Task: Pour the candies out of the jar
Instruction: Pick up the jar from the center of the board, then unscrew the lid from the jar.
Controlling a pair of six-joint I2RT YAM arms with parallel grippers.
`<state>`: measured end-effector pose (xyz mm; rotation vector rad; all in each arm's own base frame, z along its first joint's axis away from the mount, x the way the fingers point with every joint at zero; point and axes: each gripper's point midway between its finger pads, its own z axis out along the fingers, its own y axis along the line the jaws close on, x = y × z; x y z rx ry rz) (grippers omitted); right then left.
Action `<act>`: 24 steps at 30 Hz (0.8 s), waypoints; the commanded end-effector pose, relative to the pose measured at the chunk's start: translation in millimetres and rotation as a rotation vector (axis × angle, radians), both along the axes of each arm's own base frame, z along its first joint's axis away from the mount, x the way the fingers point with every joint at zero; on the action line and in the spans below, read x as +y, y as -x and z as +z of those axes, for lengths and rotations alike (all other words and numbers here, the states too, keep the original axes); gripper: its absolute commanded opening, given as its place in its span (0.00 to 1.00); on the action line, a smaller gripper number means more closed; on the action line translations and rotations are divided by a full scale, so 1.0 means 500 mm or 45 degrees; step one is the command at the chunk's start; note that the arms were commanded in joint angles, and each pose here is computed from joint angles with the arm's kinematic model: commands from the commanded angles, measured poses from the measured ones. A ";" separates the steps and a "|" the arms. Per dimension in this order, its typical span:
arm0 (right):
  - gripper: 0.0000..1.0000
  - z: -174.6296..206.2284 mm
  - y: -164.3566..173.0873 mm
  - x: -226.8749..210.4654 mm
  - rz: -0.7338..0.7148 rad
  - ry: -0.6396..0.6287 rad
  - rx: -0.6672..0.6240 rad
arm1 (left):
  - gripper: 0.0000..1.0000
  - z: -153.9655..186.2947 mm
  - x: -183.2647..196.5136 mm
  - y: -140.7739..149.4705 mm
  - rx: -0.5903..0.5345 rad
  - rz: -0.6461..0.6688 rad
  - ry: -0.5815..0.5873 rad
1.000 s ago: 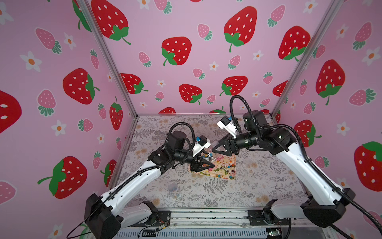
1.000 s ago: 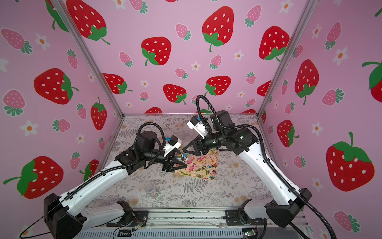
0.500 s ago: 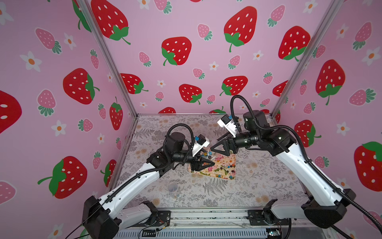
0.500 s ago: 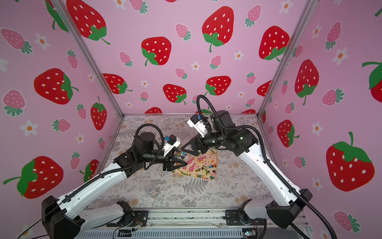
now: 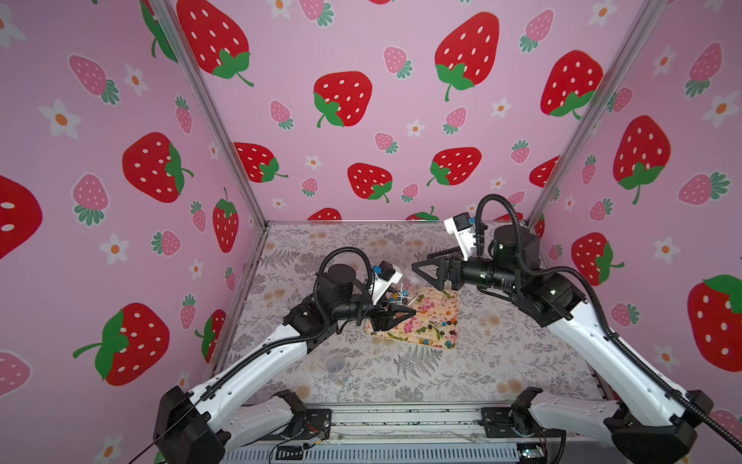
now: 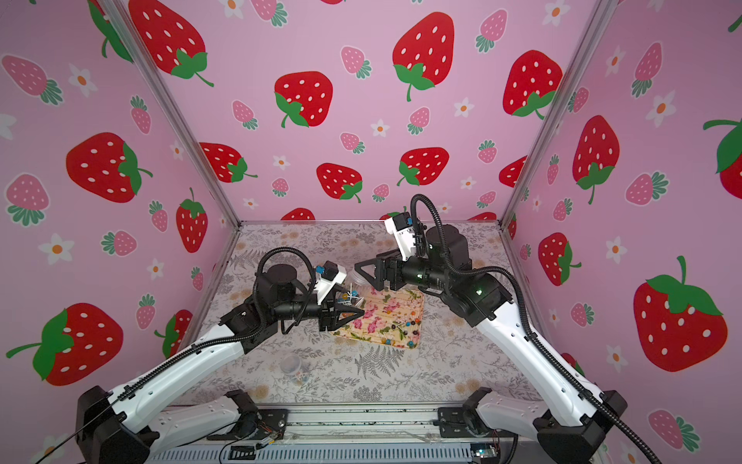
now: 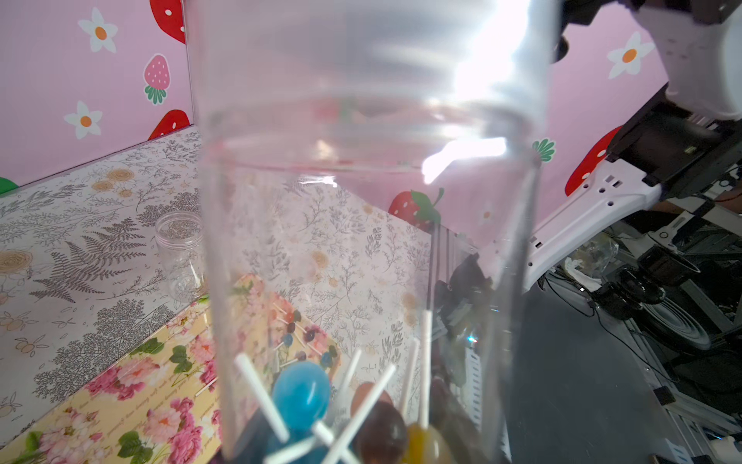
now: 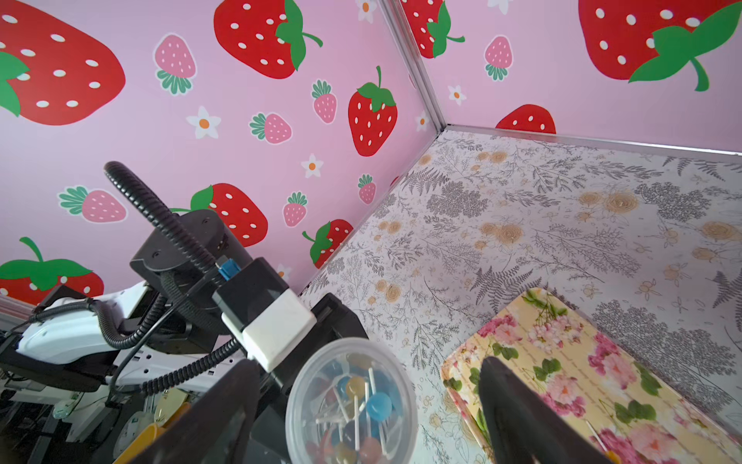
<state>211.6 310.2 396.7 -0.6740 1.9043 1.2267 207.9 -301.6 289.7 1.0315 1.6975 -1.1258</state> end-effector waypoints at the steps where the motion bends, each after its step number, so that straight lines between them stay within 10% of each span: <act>1: 0.88 0.019 -0.010 0.015 -0.034 -0.061 -0.014 | 0.44 0.036 -0.002 -0.001 -0.076 0.015 0.064; 18: 0.83 -0.024 -0.004 0.018 -0.050 0.004 0.011 | 0.44 0.045 -0.001 -0.003 -0.095 0.032 0.074; 24: 0.62 -0.016 -0.003 0.023 -0.031 -0.007 -0.005 | 0.44 0.047 -0.002 0.000 -0.094 0.024 0.079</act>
